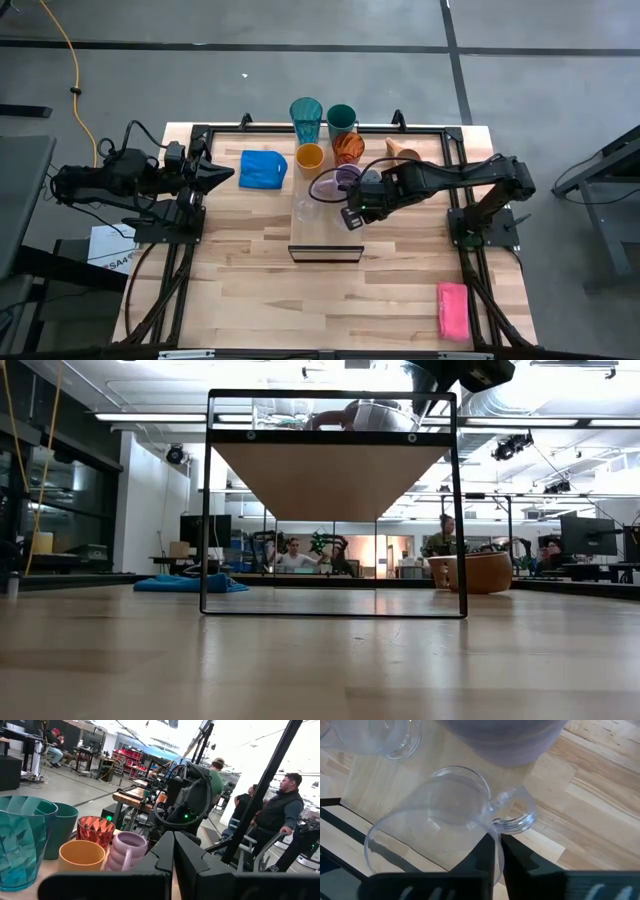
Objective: Stack small to large cups/mugs on shelf
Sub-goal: Put the transparent mug on the shelf
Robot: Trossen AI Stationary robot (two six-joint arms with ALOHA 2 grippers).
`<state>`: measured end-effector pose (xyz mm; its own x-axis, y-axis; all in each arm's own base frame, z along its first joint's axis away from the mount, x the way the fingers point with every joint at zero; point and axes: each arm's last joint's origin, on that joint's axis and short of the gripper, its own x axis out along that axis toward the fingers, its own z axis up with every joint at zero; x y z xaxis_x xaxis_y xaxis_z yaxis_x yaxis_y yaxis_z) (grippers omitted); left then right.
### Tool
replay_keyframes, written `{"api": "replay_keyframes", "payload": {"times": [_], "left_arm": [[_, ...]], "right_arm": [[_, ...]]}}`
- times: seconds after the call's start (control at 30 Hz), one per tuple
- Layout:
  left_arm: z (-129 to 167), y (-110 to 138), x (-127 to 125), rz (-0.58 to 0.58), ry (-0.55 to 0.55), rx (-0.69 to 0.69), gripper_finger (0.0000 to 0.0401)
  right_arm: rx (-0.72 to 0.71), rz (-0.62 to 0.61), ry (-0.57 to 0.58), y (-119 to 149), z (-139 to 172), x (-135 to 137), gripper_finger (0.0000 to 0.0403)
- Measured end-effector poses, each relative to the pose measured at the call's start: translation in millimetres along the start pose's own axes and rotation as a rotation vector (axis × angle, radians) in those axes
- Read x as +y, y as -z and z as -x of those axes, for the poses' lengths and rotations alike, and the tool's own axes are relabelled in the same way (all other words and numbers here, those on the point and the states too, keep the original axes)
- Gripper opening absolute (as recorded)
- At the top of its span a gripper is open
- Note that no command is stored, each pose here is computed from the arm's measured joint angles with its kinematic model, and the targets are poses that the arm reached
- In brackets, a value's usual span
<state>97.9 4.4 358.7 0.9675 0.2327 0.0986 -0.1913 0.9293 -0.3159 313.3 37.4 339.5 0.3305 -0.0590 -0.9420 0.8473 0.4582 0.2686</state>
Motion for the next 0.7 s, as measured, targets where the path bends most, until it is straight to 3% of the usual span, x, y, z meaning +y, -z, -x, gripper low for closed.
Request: {"api": "replay_keyframes", "payload": {"times": [0.37, 0.7], "left_arm": [[0.0, 0.0, 0.0, 0.0, 0.0, 0.0, 0.0], [0.0, 0.0, 0.0, 0.0, 0.001, 0.0, 0.0]], "right_arm": [[-0.018, -0.003, -0.014, -1.0, -0.1, 1.7, 0.0102], [-0.087, -0.013, -0.077, -6.1, 0.2, 8.3, 0.0115]]}}
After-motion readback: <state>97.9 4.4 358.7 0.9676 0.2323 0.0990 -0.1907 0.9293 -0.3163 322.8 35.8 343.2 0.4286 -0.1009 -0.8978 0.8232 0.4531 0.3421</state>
